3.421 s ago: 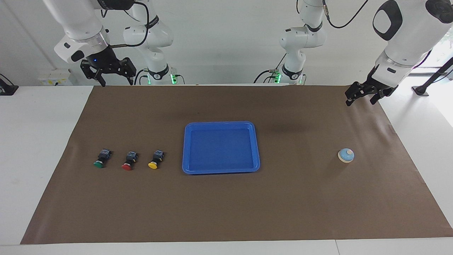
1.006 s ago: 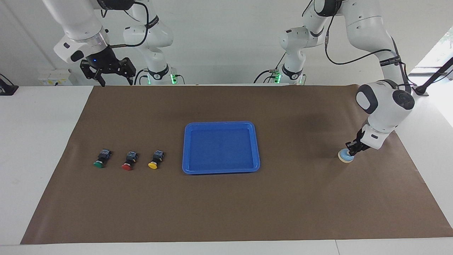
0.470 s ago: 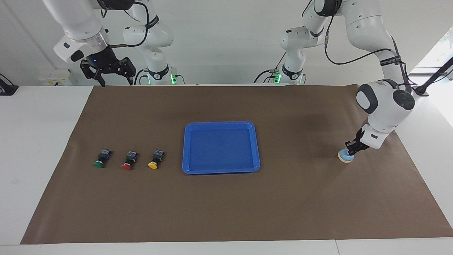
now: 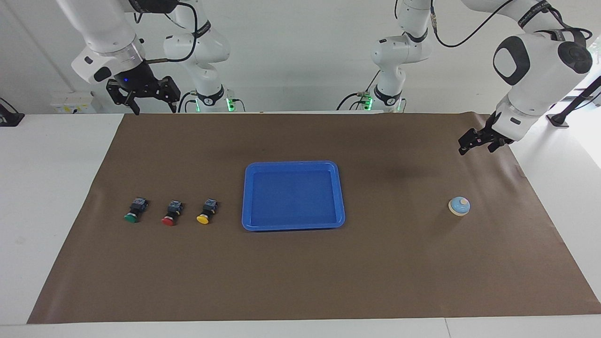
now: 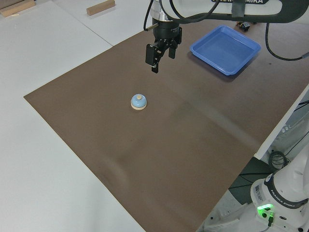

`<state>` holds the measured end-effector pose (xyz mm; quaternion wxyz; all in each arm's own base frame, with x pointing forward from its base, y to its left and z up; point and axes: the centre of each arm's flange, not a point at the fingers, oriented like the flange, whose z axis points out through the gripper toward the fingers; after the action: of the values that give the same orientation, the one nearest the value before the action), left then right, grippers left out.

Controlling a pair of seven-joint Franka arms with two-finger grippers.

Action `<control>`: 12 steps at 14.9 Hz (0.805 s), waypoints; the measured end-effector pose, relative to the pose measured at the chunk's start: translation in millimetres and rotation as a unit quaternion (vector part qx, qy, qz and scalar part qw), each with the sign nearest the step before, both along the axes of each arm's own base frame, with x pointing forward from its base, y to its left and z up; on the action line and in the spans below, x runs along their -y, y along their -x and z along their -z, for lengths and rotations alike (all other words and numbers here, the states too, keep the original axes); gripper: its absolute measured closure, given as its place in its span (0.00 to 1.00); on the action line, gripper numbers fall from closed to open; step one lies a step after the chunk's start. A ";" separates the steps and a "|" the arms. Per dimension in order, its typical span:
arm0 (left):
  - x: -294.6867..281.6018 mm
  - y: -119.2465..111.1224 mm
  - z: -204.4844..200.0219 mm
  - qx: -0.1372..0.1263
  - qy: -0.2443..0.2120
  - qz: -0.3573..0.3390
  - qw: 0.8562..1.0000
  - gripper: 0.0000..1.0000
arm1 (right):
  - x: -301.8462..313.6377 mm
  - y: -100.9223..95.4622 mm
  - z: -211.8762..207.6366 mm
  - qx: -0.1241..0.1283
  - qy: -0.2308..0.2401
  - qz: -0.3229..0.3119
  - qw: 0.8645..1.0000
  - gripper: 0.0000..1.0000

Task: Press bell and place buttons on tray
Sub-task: 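Press down on the white bell with the left gripper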

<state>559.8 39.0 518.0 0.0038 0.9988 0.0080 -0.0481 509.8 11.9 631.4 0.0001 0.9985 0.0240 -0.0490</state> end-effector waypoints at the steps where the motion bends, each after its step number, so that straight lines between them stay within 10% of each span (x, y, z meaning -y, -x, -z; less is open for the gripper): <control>1: 3.7 1.6 1.5 -0.009 0.001 0.003 1.000 0.00 | -0.3 0.2 0.9 -0.001 0.000 0.000 1.000 0.00; 12: 24.2 15.3 -29.2 -0.057 0.003 0.021 0.998 0.00 | -37.9 -8.6 141.0 0.044 -0.001 0.013 0.999 0.00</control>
<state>544.6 14.8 547.2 0.0051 0.9944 -0.0132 -0.1049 518.3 49.8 490.4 -0.0005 0.9999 0.0114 -0.0050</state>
